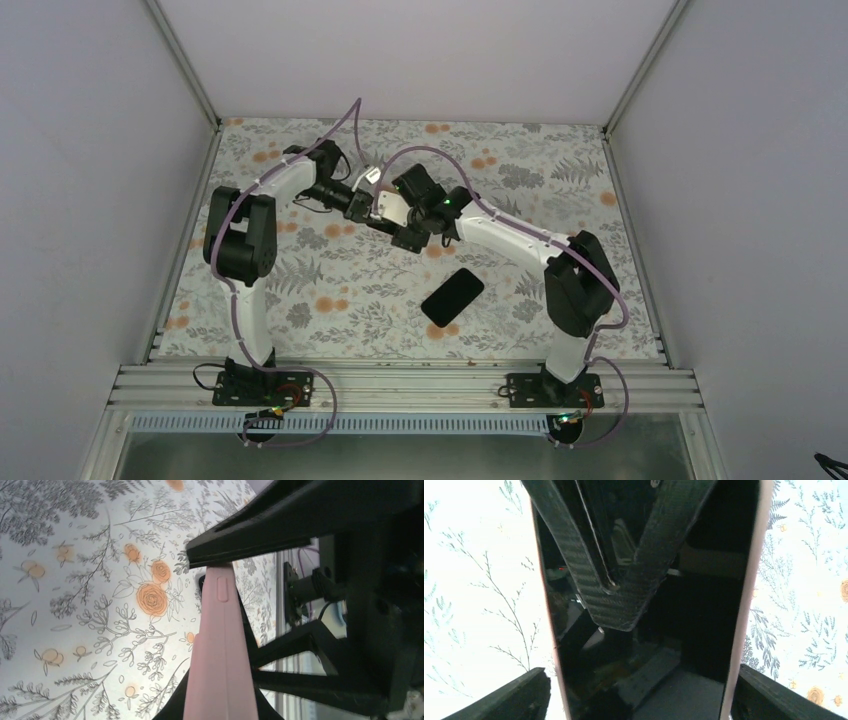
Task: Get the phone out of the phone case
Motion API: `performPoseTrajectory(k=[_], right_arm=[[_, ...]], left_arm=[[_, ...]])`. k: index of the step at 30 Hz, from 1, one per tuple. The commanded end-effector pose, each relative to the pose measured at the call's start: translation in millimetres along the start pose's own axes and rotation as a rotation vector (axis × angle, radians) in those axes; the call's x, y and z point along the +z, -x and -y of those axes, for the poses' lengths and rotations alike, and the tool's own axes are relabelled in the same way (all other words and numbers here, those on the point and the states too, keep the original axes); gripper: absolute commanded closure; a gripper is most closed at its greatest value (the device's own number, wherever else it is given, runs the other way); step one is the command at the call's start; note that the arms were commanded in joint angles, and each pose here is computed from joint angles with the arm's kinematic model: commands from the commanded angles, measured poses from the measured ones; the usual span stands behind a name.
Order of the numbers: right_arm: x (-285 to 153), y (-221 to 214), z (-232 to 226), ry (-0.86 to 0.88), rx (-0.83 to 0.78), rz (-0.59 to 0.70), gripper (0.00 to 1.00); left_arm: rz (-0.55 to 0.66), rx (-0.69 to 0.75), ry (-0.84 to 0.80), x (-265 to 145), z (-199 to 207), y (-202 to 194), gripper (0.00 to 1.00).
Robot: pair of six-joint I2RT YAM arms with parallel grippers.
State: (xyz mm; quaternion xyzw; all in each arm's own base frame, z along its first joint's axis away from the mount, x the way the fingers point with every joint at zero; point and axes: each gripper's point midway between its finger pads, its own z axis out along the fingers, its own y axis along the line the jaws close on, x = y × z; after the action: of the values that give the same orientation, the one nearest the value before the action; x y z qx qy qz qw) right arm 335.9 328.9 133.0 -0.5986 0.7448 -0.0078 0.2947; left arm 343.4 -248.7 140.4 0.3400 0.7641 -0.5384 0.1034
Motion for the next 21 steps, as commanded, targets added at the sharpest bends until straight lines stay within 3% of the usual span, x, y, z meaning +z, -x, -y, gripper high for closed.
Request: performPoseTrajectory(k=[1,3,10,17,21], right_arm=[[-21,19,6,-0.038,-0.001,0.090,0.08],[-22,15,8,-0.039,0.000,0.085,0.01],[-74,-4,37,0.037,0.073,0.194,0.00],[-103,-48,31,0.223,0.059,0.328,0.01],[-93,-54,15,0.280,0.026,0.339,0.03]], left_arm=[[0.016,0.131,-0.025,-2,5,9,0.98],[0.010,0.152,-0.038,-4,13,8,0.98],[-0.055,0.274,0.092,-13,18,8,0.98],[-0.086,0.604,0.238,-28,69,29,0.98],[-0.072,0.756,0.167,-26,103,26,0.98]])
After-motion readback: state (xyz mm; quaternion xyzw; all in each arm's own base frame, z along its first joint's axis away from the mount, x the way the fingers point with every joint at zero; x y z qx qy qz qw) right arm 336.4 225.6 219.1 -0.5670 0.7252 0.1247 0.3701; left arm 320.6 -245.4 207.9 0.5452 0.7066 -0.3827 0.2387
